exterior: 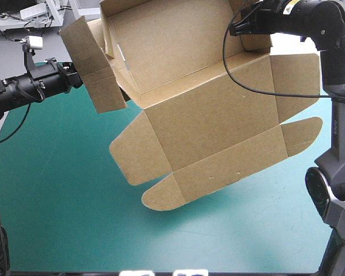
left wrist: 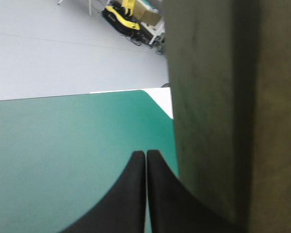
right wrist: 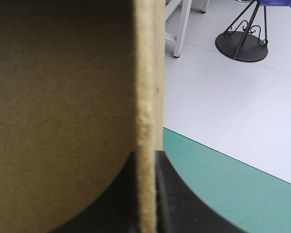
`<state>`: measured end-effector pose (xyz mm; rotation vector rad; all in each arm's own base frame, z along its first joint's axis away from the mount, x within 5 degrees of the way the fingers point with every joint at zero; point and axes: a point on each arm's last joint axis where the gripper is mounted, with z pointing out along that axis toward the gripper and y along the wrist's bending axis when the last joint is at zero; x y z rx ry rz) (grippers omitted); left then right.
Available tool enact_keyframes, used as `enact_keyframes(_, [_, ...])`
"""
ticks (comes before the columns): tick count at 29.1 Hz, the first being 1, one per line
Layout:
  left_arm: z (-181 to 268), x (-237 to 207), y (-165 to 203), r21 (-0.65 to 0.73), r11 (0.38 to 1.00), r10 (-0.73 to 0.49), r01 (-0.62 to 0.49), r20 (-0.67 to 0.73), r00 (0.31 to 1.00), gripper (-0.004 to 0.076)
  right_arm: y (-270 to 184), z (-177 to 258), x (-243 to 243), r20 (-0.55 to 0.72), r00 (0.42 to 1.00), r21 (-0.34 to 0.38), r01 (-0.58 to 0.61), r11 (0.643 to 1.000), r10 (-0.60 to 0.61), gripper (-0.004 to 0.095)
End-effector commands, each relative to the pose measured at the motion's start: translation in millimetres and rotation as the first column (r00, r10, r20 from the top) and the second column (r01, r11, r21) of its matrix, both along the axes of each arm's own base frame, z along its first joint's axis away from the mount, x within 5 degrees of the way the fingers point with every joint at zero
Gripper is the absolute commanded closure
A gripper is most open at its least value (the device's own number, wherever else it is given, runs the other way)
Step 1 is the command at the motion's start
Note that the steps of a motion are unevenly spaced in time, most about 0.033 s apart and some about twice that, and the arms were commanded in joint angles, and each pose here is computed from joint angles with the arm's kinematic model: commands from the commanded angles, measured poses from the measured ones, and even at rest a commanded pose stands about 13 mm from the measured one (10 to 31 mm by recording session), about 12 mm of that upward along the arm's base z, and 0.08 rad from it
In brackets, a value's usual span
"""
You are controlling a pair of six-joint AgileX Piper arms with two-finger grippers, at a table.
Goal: Fold the box
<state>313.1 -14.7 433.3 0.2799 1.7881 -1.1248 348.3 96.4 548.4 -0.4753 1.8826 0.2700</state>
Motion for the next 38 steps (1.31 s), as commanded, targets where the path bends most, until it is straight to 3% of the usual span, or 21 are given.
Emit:
enact_keyframes(1, [32, -17, -7, -0.121, 0.991, -0.048, 0.06, 0.103, 0.994, 0.0727, -6, 25, -29, 0.074, 0.997, 0.036, -0.012, 0.999, 0.009, 0.0927])
enact_keyframes(10, [44, -27, -12, -0.088, 0.983, -0.149, 0.162, 0.142, 0.979, 0.0705, -6, 22, -26, 0.065, 0.998, 0.026, -0.008, 1.0, 0.006, 0.0927])
enact_keyframes(21, [47, -31, -32, -0.061, 0.972, -0.217, 0.228, 0.149, 0.965, 0.0453, -4, 15, -17, 0.043, 0.999, 0.021, -0.009, 1.0, 0.008, 0.0927])
enact_keyframes(31, [51, -34, -43, -0.102, 0.956, -0.255, 0.273, 0.166, 0.953, 0.0451, -1, 7, -5, 0.024, 1.0, 0.023, -0.006, 1.0, 0.006, 0.0927])
enact_keyframes(38, [62, -37, -44, -0.058, 0.961, -0.255, 0.271, 0.201, 0.946, 0.0451, 0, 4, 0, 0.024, 1.0, 0.025, -0.004, 1.0, 0.003, 0.0927])
